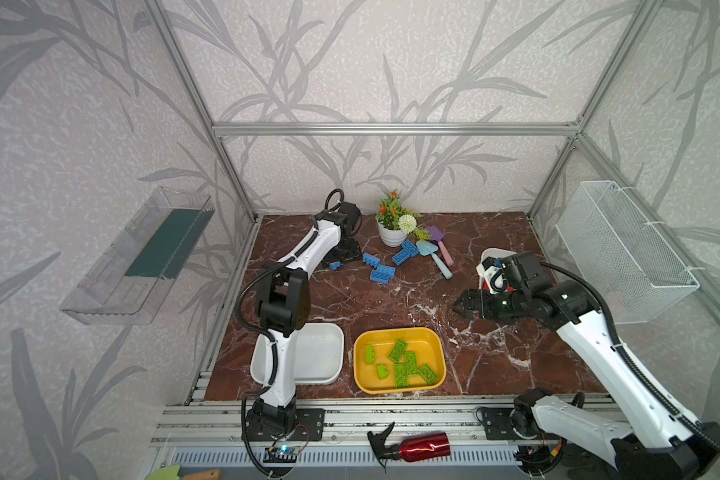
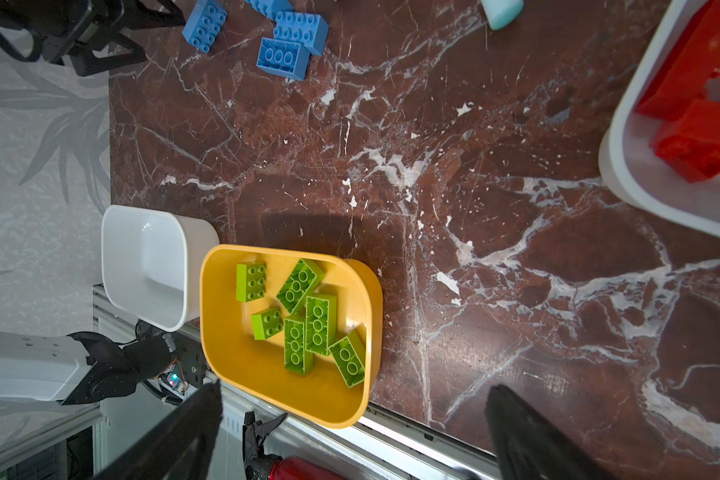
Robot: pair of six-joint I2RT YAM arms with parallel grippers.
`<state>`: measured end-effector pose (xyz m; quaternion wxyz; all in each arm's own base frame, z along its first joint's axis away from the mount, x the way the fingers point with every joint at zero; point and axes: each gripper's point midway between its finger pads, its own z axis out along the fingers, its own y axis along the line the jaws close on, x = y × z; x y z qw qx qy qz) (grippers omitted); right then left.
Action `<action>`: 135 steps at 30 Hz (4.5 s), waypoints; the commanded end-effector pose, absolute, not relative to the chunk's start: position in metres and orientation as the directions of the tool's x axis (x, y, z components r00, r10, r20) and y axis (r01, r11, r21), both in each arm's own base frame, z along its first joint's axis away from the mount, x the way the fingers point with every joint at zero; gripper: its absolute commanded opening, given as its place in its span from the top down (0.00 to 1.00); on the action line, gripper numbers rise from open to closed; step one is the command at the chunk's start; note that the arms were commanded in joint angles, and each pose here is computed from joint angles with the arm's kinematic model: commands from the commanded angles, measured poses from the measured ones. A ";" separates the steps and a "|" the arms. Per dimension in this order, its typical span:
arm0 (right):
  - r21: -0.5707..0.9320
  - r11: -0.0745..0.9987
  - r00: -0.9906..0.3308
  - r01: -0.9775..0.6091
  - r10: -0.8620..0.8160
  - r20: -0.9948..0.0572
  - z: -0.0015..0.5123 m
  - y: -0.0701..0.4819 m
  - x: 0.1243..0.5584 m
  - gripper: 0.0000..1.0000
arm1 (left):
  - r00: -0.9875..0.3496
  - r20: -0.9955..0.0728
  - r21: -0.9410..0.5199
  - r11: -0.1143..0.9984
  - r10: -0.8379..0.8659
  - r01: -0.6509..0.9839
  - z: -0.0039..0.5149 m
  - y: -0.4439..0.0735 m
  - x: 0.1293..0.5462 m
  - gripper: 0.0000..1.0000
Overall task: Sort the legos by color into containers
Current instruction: 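Reach the left gripper to the blue bricks and grasp one, then carry the blue brick with the left gripper into the white bin and release, then reach the left gripper back to the blue bricks and grasp another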
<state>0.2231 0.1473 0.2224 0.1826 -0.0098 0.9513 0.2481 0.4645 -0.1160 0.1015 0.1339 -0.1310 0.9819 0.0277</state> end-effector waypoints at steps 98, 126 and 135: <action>0.421 0.847 -0.892 -0.326 -0.128 -0.433 0.227 0.181 0.161 0.01 | -0.819 -0.080 -0.176 0.817 -0.569 -0.550 0.089 -0.052 0.172 0.59; 0.346 0.901 -0.891 -0.262 -0.089 -0.445 0.224 0.166 0.177 0.01 | -0.899 -0.032 0.051 0.897 -0.437 -0.438 0.057 -0.032 0.280 0.18; 0.338 0.908 -0.894 -0.246 -0.078 -0.441 0.227 0.165 0.193 0.01 | -0.904 -0.043 -0.073 0.904 -0.425 -0.421 0.105 -0.059 0.306 0.19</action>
